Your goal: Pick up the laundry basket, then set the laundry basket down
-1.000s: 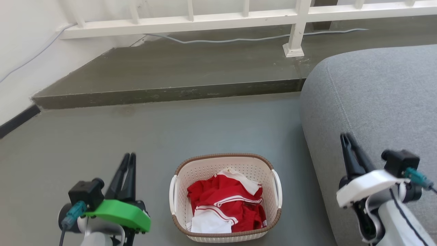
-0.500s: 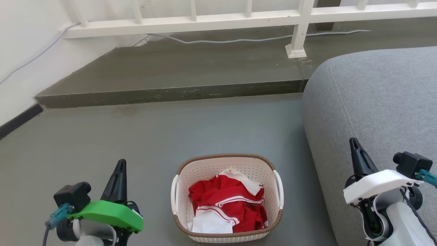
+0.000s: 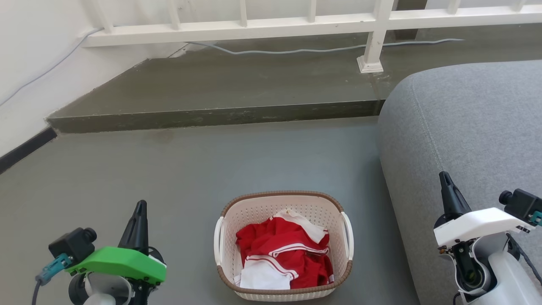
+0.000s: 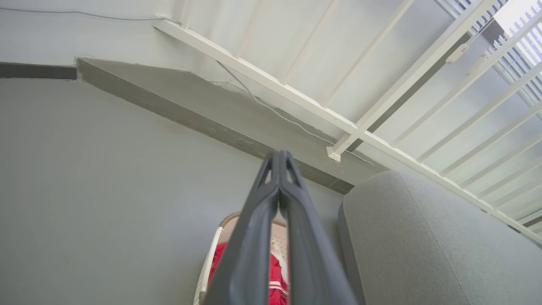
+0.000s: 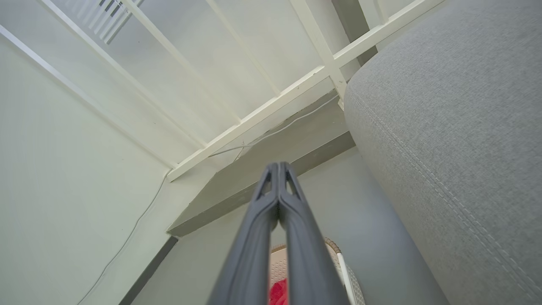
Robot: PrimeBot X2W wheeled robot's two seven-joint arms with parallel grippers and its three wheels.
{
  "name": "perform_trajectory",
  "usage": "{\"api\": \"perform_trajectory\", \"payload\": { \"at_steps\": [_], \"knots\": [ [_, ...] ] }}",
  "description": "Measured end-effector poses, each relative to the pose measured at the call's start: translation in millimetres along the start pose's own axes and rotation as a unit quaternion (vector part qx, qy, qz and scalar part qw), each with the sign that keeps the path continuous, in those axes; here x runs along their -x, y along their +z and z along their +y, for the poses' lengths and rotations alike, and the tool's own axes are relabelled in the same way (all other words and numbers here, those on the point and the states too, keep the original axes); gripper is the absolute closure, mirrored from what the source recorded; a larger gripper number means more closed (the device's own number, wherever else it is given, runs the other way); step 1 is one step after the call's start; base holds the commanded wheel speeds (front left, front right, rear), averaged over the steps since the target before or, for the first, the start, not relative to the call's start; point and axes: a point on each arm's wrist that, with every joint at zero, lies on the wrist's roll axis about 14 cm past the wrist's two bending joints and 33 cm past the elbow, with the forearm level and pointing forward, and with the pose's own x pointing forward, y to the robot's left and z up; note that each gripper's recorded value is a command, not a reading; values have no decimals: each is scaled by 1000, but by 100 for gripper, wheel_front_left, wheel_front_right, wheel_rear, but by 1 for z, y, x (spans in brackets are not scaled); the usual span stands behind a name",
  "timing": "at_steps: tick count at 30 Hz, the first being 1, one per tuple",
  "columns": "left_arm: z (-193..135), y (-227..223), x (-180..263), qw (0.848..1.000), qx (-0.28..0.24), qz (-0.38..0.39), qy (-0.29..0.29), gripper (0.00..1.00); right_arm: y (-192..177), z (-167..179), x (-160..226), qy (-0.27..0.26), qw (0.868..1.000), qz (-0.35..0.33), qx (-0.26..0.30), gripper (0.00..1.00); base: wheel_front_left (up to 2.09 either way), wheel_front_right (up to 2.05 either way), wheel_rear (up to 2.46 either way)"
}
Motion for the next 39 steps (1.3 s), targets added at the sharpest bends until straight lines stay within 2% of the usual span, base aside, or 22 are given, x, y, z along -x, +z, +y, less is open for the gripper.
{"api": "perform_trajectory", "payload": {
  "at_steps": [11, 24, 39],
  "knots": [
    [11, 5, 1, 998, 65, -1, 20, 100, 2, -3, -2, -9, 997, 3, -74, 100, 0, 0, 0],
    [21, 9, 4, 990, 136, -3, 35, 100, 5, -3, -4, -13, 988, 2, -155, 100, 0, 0, 0],
    [32, 16, 6, 972, 229, -11, 48, 100, 10, -3, -6, -10, 967, -1, -254, 100, 0, 0, 0]
  ]
}}
